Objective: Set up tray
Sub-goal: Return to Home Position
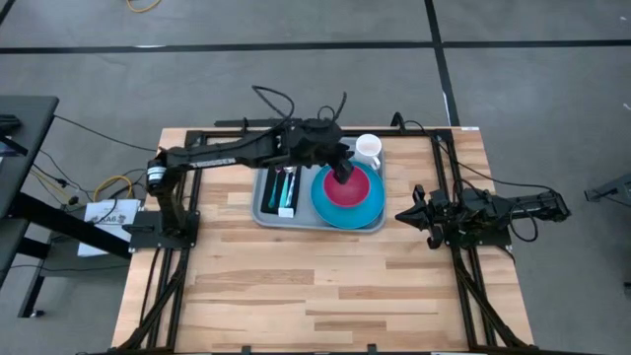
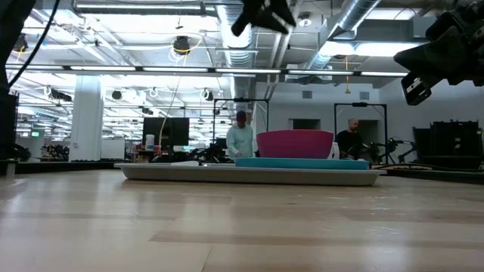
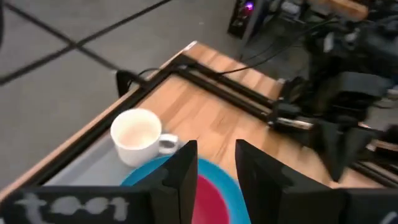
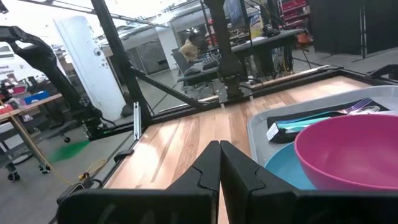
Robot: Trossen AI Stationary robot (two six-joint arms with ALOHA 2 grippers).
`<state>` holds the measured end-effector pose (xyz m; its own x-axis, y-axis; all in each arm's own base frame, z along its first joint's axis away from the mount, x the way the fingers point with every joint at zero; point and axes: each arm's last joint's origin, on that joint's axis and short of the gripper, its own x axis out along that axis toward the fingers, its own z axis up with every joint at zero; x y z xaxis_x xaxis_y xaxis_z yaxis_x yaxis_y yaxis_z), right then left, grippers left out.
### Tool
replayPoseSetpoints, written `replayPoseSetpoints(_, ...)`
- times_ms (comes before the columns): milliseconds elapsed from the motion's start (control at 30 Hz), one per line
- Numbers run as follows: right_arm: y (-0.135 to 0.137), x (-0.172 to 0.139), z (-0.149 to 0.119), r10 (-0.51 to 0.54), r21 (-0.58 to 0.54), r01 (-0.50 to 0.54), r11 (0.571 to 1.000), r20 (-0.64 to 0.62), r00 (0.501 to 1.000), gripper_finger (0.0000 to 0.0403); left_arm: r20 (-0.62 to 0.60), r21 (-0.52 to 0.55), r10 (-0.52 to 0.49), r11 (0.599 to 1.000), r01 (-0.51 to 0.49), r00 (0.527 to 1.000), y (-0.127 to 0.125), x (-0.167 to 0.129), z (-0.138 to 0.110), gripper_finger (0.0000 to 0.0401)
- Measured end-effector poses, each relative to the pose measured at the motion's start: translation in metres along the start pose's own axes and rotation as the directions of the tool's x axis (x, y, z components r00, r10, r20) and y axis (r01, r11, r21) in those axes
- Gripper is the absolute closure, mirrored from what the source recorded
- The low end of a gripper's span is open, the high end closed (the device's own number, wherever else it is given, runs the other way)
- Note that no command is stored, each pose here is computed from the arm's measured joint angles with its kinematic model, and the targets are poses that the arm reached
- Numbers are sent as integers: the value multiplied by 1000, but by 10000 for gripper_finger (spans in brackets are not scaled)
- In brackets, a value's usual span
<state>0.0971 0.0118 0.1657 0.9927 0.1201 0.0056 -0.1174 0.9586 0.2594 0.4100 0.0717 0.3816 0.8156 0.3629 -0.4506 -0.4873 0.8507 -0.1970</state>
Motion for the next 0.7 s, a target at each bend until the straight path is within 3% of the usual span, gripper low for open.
replayPoseSetpoints(233,0,0,0,0,0,0,1000,0,1000,403,86,126,-184,977,173,979,-34,-31,8,305)
replayPoseSetpoints(400,0,0,0,0,0,0,1000,0,1000,403,39,254,-393,893,371,919,-53,-55,7,305)
replayPoseSetpoints(567,0,0,0,0,0,0,1000,0,1000,403,-1,341,-534,795,502,845,-46,-109,19,305)
replayPoseSetpoints(700,0,0,0,0,0,0,1000,0,1000,403,21,386,-551,774,502,834,-29,-163,29,305)
